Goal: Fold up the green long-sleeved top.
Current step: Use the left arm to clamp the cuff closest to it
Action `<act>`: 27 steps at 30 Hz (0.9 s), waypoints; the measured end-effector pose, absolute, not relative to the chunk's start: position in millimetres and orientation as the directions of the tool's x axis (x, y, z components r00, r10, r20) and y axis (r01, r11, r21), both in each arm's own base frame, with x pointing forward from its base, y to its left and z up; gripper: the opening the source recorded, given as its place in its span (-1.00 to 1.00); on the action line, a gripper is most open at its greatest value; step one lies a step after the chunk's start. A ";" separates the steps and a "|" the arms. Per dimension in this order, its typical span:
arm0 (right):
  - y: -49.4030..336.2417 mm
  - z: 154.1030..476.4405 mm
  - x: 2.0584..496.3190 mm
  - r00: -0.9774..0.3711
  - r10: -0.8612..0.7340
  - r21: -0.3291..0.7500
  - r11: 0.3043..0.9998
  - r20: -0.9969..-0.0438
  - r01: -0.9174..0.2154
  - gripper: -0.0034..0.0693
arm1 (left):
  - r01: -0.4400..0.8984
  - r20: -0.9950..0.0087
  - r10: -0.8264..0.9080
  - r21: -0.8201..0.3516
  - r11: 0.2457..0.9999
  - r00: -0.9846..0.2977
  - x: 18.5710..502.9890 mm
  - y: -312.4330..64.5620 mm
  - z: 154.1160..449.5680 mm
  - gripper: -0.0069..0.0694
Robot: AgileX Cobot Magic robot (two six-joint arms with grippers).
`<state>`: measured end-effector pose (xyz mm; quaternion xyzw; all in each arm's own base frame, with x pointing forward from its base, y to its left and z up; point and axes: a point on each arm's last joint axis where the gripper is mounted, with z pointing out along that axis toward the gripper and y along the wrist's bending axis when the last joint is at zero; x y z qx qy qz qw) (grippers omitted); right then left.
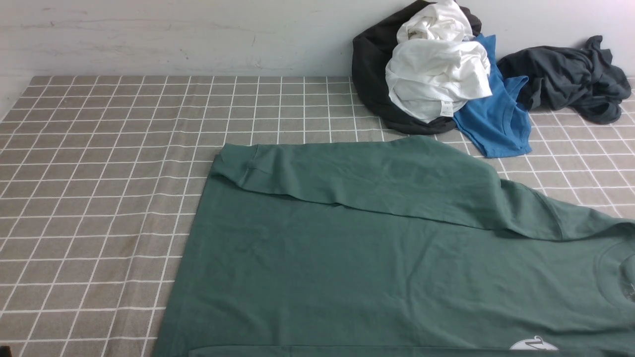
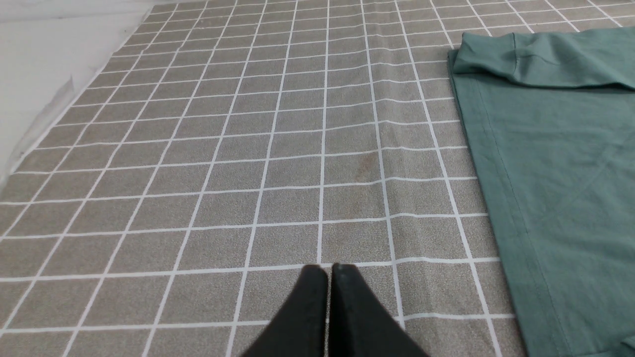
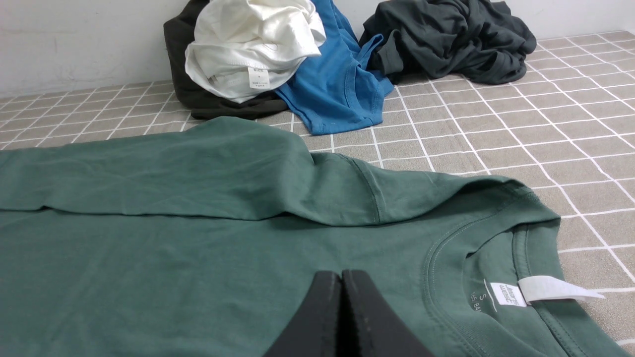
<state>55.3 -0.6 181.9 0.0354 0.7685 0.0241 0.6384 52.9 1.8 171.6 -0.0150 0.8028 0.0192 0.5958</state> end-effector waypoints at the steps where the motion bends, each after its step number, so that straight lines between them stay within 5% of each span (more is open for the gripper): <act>1: -0.6 181.9 55.3 -0.182 0.085 0.082 0.996 -0.980 0.024 -0.94 | -0.047 -0.957 -0.001 0.013 0.999 -0.290 52.9 1.8 171.6 -0.84; 21: -0.6 181.9 55.3 -0.182 0.098 0.095 0.995 -0.978 0.026 -0.94 | -0.048 -0.957 0.001 0.016 0.999 -0.290 52.9 2.0 171.6 -0.84; 27: -0.6 181.9 55.3 -0.182 0.098 0.095 0.995 -0.978 0.026 -0.94 | -0.053 -0.939 -0.204 -0.197 0.979 -0.277 53.2 -3.0 172.3 -0.84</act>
